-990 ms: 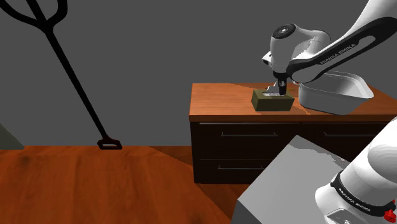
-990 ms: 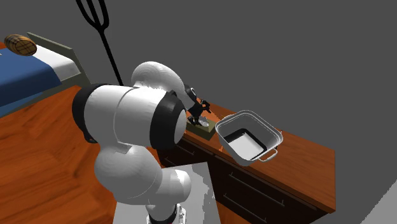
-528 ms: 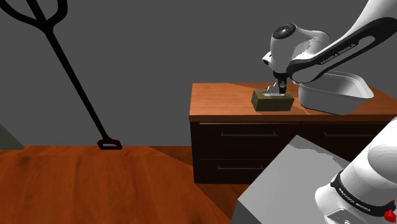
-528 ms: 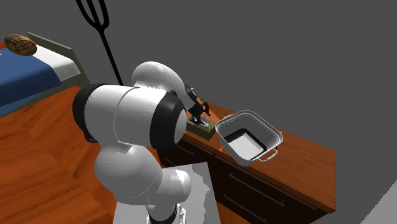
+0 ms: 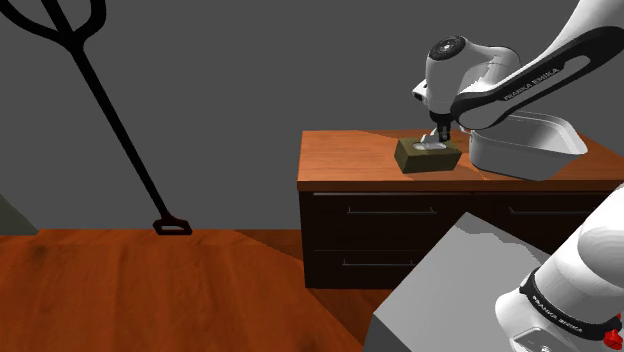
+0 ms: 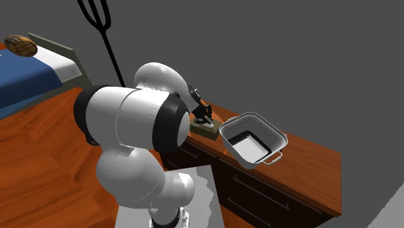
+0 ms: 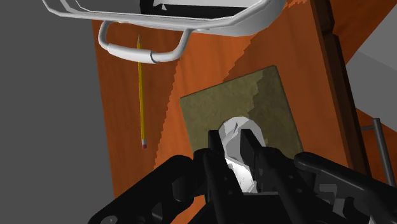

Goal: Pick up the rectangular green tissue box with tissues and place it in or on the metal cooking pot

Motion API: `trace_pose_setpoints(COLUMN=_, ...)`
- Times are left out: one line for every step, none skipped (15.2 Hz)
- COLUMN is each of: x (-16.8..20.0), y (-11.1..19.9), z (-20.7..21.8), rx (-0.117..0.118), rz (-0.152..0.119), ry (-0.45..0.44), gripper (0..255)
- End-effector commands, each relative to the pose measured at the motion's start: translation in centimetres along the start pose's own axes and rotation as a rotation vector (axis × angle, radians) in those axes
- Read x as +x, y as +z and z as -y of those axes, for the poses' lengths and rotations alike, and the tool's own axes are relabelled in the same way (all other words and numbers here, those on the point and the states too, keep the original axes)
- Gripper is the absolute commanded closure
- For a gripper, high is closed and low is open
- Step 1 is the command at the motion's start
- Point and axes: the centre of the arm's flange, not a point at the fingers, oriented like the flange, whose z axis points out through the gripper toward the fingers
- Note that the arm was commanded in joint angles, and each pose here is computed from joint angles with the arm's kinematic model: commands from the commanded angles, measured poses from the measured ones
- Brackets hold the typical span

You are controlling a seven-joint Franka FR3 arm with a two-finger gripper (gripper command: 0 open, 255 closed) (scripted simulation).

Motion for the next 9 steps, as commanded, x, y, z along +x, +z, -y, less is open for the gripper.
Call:
trace_pose_setpoints(x=0.1, y=0.1, z=0.3, rx=0.004, rz=0.001, ry=-0.003, gripper=255)
trace_pose_setpoints(x=0.0, y=-0.3, z=0.0, rx=0.004, rz=0.000, ry=-0.003, gripper=255)
trace_pose_setpoints(x=-0.2, y=-0.8, z=-0.2, rx=0.004, rz=0.000, ry=-0.003, gripper=255)
trace_pose_setpoints(x=-0.3, y=-1.2, z=-0.5, rx=0.004, rz=0.000, ry=-0.003, gripper=255)
trace_pose_setpoints(x=-0.5, y=-1.6, z=-0.7, rx=0.004, rz=0.000, ry=-0.003, gripper=255)
trace_pose_setpoints(x=-0.6, y=-2.1, z=-1.0, rx=0.004, rz=0.000, ry=-0.003, gripper=255)
trace_pose_setpoints(x=-0.8, y=-2.5, z=-1.2, rx=0.004, rz=0.000, ry=-0.003, gripper=255)
trace_pose_setpoints(x=-0.9, y=-3.0, z=-1.5, rx=0.004, rz=0.000, ry=-0.003, gripper=255)
trace_pose_setpoints(x=-1.1, y=-3.4, z=-1.7, rx=0.004, rz=0.000, ry=-0.003, gripper=255)
